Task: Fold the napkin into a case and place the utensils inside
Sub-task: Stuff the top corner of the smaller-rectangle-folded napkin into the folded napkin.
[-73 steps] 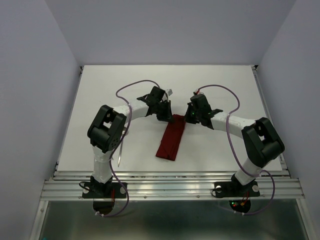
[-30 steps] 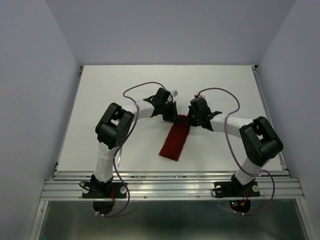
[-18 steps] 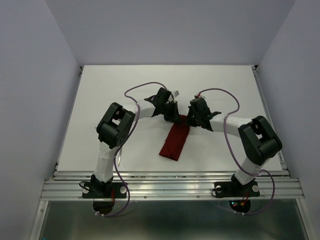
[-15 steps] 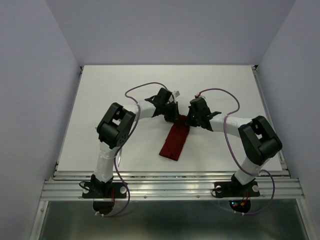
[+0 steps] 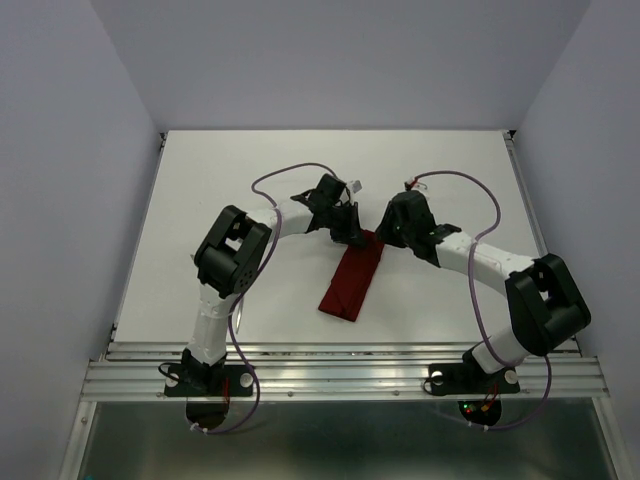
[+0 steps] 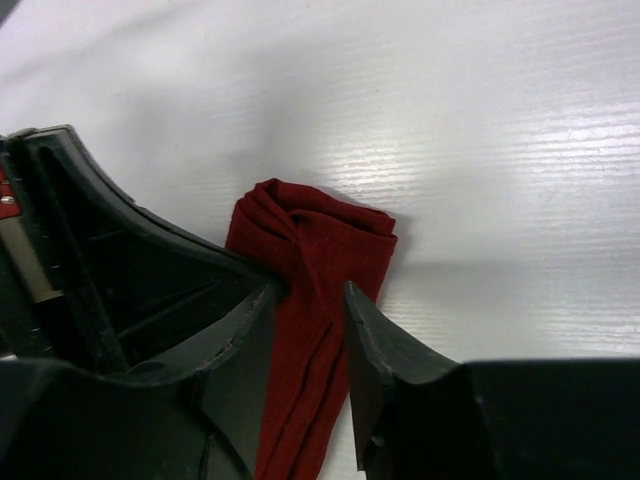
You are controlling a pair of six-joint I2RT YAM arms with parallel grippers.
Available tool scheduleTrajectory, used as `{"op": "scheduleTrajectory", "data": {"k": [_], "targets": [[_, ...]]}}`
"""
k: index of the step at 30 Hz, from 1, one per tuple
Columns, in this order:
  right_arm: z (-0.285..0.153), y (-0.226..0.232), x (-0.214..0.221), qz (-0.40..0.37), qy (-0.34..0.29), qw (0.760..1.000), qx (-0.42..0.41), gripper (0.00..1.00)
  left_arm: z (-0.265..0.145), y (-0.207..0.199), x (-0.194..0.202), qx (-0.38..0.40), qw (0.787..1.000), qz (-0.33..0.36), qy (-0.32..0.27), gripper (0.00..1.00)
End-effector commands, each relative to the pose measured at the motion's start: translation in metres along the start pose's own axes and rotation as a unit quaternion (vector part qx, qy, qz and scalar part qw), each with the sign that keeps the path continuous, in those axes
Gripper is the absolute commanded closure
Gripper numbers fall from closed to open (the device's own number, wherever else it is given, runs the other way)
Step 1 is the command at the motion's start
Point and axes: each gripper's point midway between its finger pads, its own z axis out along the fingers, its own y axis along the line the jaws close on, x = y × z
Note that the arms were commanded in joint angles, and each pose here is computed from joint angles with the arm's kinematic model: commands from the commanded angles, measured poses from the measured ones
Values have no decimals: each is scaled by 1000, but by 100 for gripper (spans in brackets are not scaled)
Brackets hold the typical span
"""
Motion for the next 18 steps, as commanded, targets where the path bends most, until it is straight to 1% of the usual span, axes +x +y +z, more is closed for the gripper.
{"op": "scheduleTrajectory", "data": {"k": [1,5,6,8,18], "targets": [[2,-18,8,10,10,1000,19,60,-3,-14,-12,15,1000,18,-10,100],[3,-19,17,18,29,999,10,50,-1,-13,-12,13,1000,17,-8,100],[3,-17,22,20,40,999,4,46,0,-13,-12,14,1000,17,-8,100],[4,-17,28,22,50,999,1,44,2,-11,-11,13,1000,15,-6,100],[16,-17,58,32,97,995,-16,43,8,-10,-12,15,1000,12,-4,100]]}}
